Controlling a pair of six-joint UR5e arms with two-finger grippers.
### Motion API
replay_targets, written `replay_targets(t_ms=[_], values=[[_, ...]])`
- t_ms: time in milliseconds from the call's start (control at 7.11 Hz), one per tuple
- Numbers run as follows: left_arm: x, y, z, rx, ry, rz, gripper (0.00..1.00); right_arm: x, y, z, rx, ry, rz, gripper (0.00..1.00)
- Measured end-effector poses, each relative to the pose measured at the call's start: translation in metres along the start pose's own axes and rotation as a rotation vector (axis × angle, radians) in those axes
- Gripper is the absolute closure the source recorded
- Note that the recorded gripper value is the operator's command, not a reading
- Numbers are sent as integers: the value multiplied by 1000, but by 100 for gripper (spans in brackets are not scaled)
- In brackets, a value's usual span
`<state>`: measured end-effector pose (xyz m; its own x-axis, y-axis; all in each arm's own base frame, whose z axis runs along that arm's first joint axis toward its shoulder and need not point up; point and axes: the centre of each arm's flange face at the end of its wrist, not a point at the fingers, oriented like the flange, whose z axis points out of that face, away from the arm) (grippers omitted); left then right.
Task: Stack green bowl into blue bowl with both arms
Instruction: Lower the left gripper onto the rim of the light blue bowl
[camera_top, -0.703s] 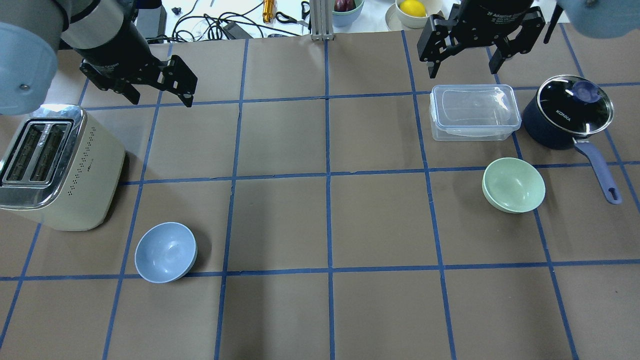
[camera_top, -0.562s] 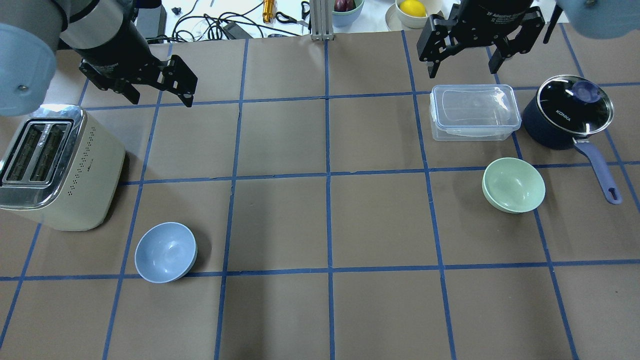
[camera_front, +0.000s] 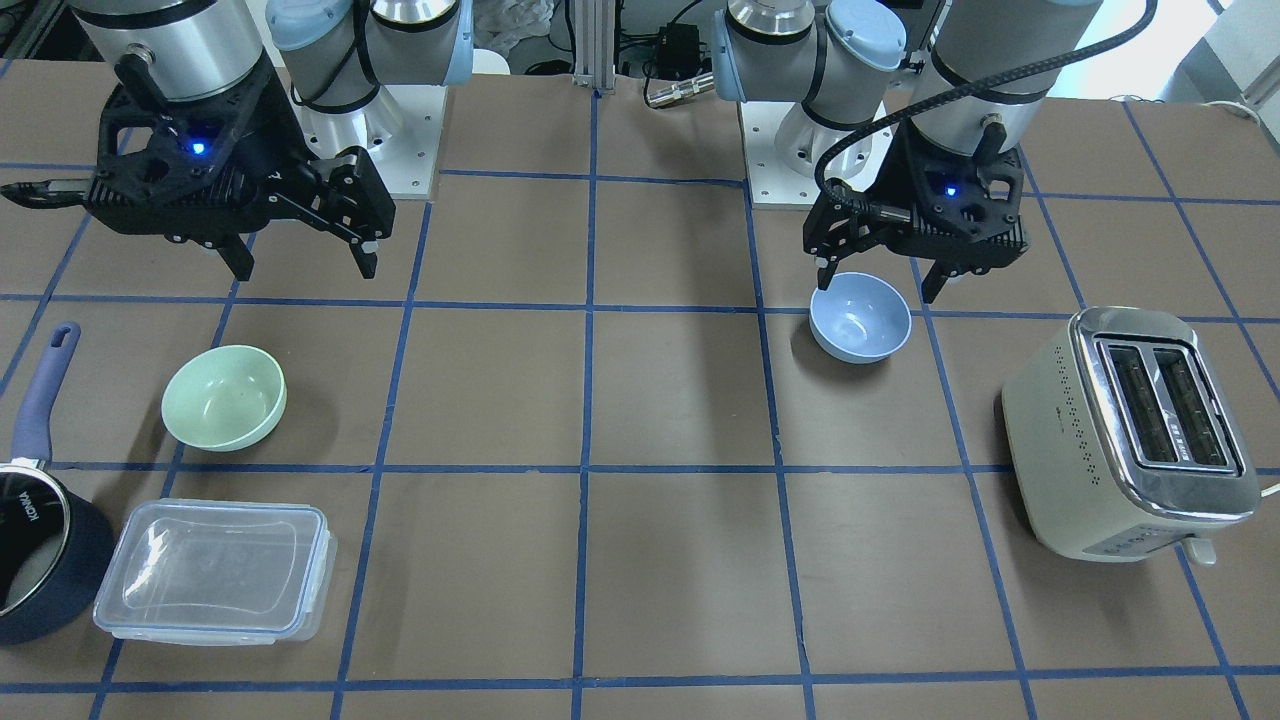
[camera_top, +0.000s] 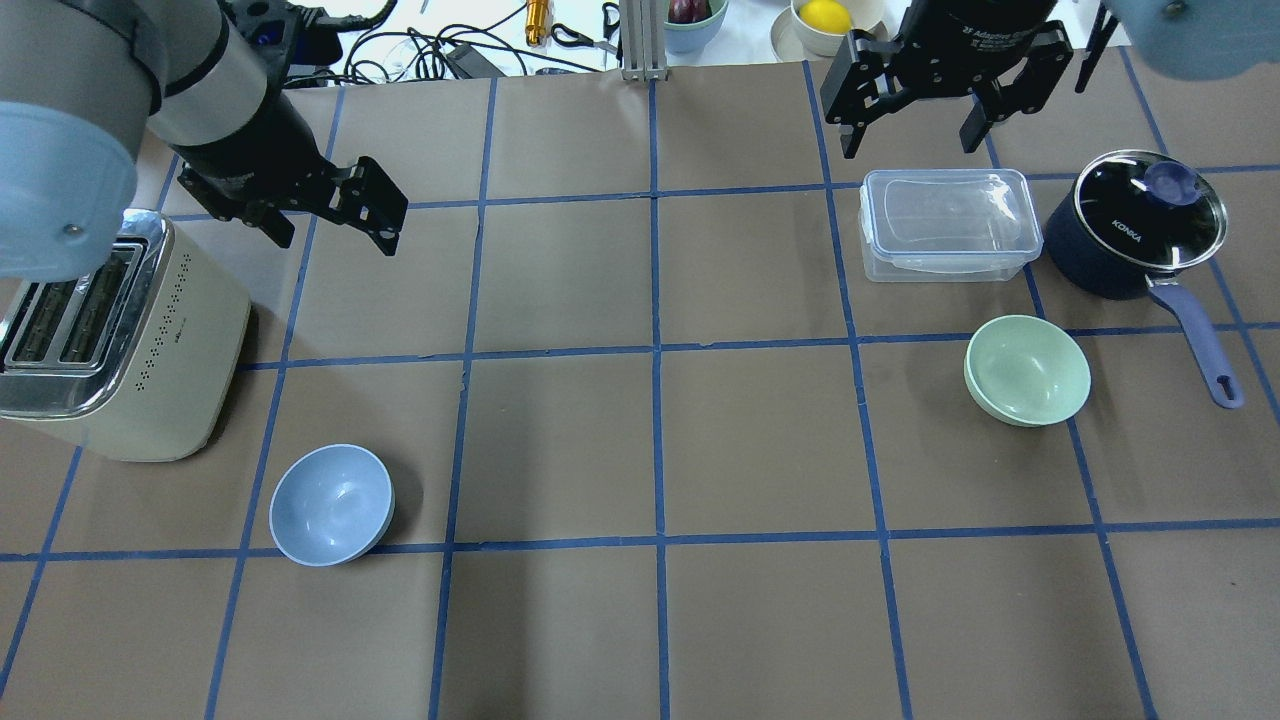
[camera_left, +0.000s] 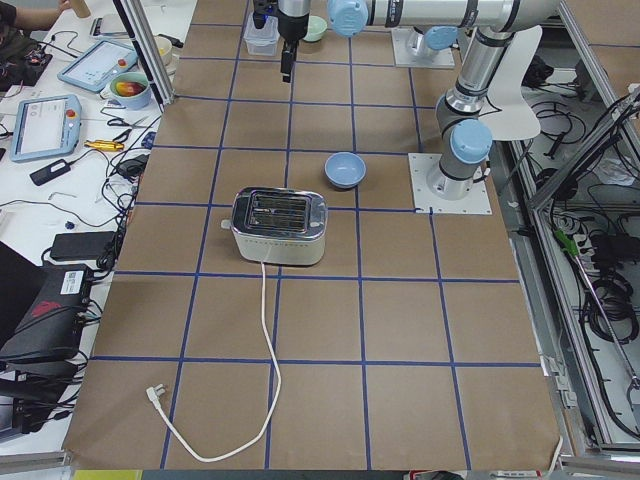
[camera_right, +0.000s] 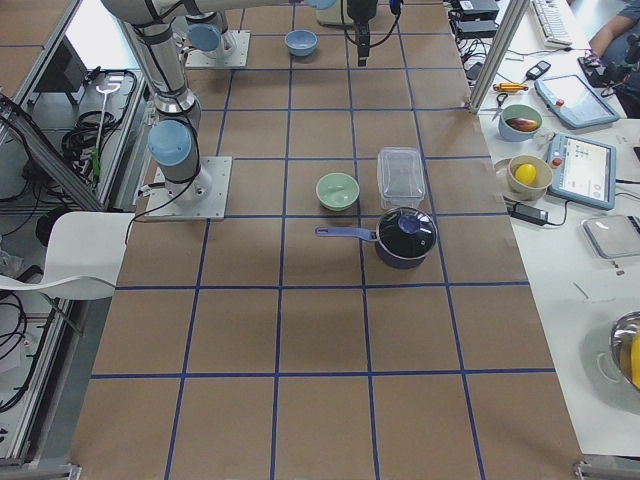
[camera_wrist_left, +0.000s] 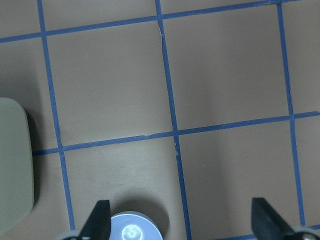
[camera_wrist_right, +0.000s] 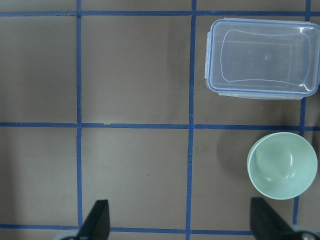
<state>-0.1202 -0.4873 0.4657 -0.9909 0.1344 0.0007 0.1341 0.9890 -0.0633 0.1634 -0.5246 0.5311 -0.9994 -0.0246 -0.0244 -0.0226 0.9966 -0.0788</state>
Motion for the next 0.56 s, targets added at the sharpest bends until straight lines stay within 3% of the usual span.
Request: replay_targets(t_ms=[281,562], values=[[1,30,36,-69,12,64,0,0,0,0,-1,4,0,0],[4,65,102,-142,21,6,0,1,1,1,-3,8,-1,0]])
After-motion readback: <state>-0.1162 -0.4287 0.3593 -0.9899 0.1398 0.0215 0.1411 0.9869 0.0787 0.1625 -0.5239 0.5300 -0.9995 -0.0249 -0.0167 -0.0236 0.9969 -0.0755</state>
